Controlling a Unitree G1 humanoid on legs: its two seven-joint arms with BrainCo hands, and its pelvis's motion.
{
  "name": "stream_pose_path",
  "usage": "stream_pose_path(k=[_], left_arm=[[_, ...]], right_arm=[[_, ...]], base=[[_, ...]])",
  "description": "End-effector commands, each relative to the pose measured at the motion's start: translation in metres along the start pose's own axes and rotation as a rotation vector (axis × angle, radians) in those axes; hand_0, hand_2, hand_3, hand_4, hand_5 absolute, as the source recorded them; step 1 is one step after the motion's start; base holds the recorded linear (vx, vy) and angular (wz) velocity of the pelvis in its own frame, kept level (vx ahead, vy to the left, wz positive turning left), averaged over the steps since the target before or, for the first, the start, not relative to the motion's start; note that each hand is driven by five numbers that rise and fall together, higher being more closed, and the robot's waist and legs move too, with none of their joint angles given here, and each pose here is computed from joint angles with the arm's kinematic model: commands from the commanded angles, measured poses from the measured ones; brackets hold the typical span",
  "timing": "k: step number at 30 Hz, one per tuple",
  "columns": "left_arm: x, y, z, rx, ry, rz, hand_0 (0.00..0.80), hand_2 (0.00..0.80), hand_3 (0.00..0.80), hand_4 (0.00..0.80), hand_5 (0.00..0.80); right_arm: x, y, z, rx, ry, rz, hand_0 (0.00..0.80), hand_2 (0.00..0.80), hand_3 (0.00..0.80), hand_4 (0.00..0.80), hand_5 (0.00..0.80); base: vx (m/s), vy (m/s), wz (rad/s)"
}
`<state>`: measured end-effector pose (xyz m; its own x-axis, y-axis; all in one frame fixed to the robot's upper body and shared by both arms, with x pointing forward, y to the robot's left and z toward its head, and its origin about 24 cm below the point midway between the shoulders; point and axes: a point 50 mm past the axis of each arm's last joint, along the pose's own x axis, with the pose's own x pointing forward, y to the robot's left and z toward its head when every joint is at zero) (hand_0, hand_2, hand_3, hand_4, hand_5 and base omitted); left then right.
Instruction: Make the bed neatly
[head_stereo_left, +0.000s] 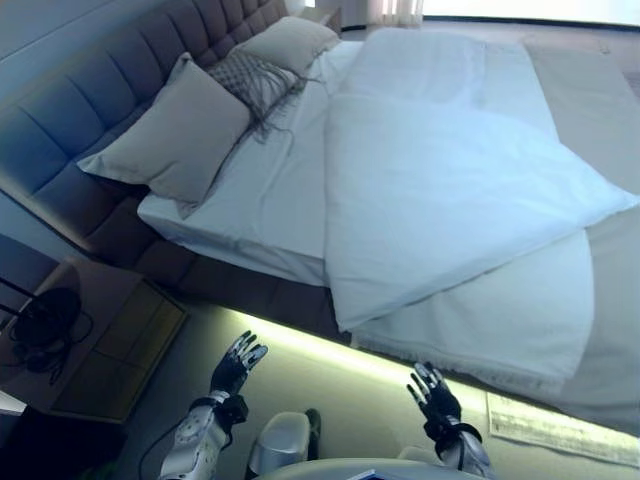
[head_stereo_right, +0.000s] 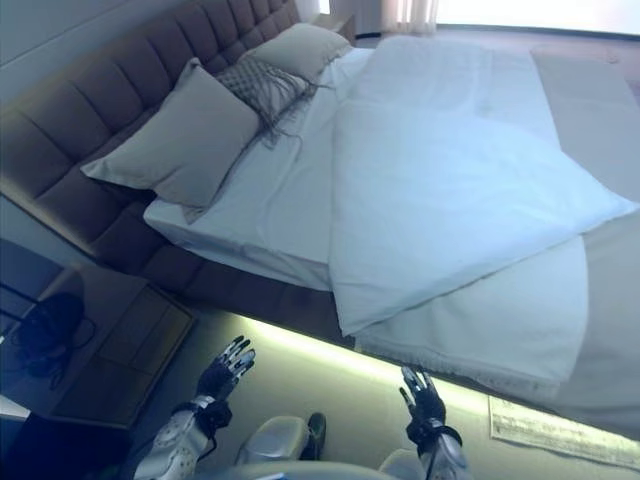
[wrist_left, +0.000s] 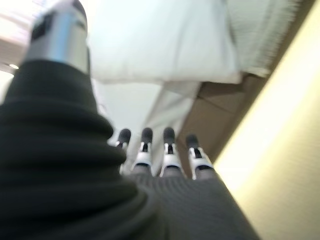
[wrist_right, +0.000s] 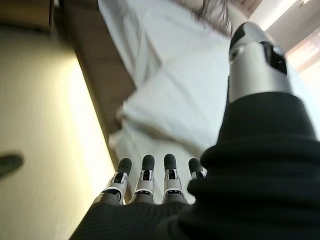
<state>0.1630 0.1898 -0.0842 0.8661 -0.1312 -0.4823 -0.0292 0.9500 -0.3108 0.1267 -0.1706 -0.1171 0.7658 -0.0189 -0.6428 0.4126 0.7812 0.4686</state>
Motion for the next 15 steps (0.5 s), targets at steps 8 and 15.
stream_pose_path(k=[8, 15], left_arm=[[0.015, 0.001, 0.040, 0.095, -0.128, 0.002, 0.000, 0.000, 0.000, 0.000, 0.000], [0.002, 0.001, 0.023, 0.110, -0.095, -0.025, 0.000, 0.000, 0.000, 0.000, 0.000]], right_arm=[[0.006, 0.007, 0.023, -0.020, -0.104, 0.056, 0.000, 0.000, 0.000, 0.000, 0.000], [0.014, 0.007, 0.029, 0.016, -0.109, 0.074, 0.000, 0.000, 0.000, 0.000, 0.000]], base=[[0.229, -0.053, 0.02], [0.265, -0.122, 0.12]])
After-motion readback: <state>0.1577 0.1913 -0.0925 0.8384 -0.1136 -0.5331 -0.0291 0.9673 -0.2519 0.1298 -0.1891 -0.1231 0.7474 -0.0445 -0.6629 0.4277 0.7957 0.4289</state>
